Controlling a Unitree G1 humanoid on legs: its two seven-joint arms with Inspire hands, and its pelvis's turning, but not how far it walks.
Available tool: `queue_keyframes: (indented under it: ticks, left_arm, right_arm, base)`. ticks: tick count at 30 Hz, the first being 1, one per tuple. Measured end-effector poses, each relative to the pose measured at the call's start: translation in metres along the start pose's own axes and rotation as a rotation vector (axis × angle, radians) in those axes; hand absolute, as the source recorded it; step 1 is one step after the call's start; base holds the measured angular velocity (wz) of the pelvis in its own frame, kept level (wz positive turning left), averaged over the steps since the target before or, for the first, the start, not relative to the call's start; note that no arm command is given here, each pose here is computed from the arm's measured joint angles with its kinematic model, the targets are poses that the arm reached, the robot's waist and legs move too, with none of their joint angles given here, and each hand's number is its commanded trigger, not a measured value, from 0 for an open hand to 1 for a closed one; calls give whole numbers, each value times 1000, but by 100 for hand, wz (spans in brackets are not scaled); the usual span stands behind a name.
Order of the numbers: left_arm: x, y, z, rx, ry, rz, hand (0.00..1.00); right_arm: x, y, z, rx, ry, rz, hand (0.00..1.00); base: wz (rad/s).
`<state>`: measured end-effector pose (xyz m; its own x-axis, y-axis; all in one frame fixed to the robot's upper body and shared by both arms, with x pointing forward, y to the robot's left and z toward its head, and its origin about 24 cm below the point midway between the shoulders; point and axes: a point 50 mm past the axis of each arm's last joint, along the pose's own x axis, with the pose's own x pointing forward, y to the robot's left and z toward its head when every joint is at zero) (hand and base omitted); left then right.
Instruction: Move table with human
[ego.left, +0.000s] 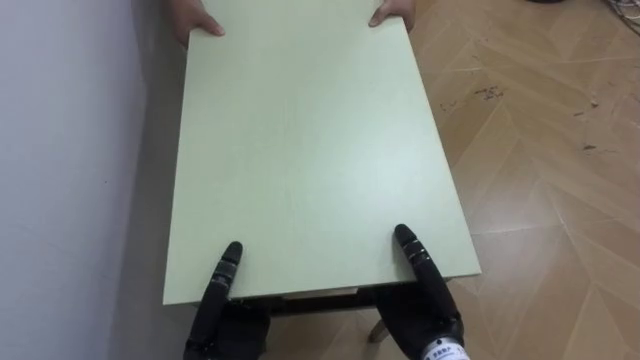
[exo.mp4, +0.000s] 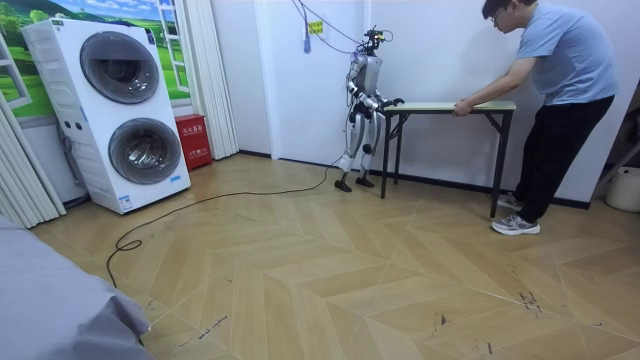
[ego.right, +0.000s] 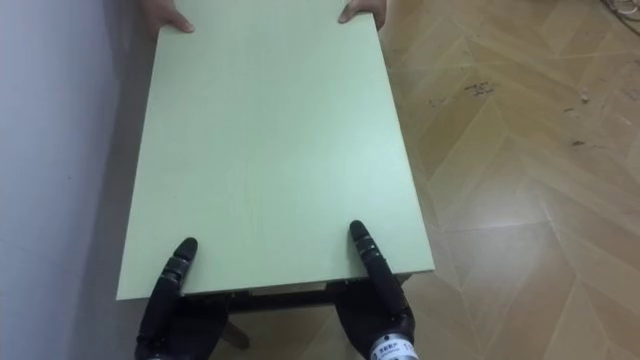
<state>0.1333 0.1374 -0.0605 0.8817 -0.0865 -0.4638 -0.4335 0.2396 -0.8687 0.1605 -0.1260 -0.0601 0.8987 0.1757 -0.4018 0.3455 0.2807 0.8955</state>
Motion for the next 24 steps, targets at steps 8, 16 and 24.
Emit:
queue_keyframes:
  ticks: [8, 16, 24]
  left_arm:
    - [0, 2, -3, 18, 21, 6, 38]
    - [12, 10, 0, 278, 97, -29, 0]
    - [16, 13, -6, 334, 174, -55, 0]
  right_arm:
    - [-2, -5, 2, 4, -12, -12, 90]
    - [0, -12, 3, -36, 6, 4, 0]
    - [-4, -15, 7, -172, 62, 109, 0]
  base:
    - [3]
    - [0]
    - [-5]
